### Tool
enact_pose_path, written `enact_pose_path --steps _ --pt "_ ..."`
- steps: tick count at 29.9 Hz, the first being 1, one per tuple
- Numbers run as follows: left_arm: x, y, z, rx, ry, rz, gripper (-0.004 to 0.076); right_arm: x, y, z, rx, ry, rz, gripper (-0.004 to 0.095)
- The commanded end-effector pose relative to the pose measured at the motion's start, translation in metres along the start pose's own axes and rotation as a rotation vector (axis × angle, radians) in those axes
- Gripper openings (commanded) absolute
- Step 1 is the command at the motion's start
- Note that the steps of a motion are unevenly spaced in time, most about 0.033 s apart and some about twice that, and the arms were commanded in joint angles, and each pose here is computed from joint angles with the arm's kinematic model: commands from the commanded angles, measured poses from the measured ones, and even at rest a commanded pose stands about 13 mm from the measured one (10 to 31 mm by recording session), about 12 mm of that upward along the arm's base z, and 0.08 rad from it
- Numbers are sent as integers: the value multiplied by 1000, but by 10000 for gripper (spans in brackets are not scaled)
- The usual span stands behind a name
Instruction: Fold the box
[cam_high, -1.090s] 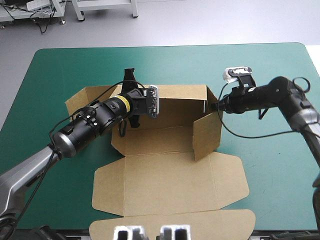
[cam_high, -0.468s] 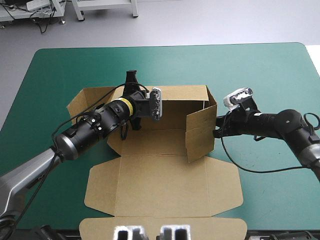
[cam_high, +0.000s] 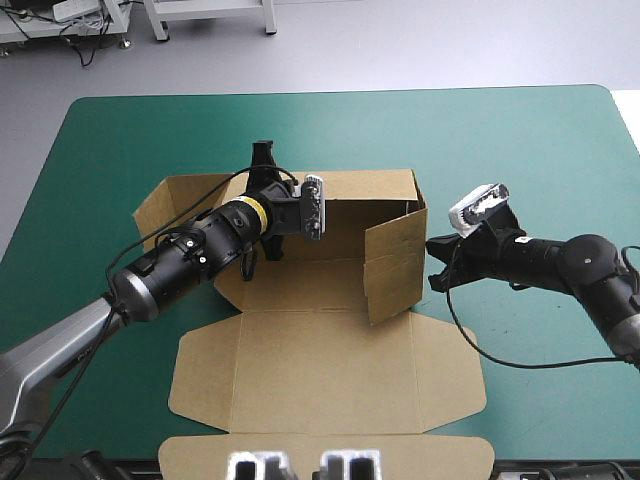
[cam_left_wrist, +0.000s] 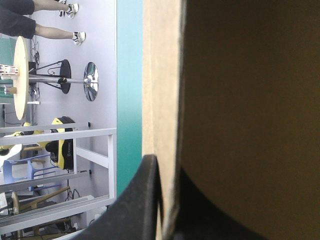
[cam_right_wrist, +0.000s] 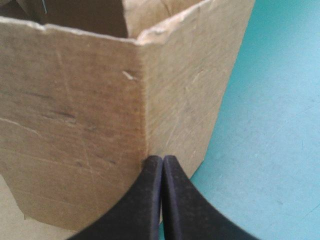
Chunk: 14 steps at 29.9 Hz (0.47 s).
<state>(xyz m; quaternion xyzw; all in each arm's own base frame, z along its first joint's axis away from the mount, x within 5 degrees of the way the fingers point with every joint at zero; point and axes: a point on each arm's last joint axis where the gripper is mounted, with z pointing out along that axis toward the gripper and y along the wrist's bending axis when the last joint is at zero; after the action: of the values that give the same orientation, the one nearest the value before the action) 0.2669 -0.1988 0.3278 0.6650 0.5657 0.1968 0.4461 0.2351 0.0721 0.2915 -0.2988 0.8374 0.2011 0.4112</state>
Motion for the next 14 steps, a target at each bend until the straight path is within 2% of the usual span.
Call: enact_pose_path --steps 1,4,6,9,11,14 --pt "-1 1 -6 14 6 -51 -10 -7 5 -8 -5 -41 -22 -3" --pt "-1 1 -6 15 7 -51 -10 -6 9 -9 -48 -21 -40 110" --pt "-1 1 -6 15 7 -51 -10 -5 14 -12 -83 -13 -60 266" --pt "-1 1 -6 15 7 -51 -10 -6 14 -13 -84 -20 -65 531" --pt "-1 1 -6 15 7 -51 -10 -6 14 -12 -84 -29 -97 668" --pt "-1 1 -6 14 6 -51 -10 -8 13 -8 -102 -59 -131 724"
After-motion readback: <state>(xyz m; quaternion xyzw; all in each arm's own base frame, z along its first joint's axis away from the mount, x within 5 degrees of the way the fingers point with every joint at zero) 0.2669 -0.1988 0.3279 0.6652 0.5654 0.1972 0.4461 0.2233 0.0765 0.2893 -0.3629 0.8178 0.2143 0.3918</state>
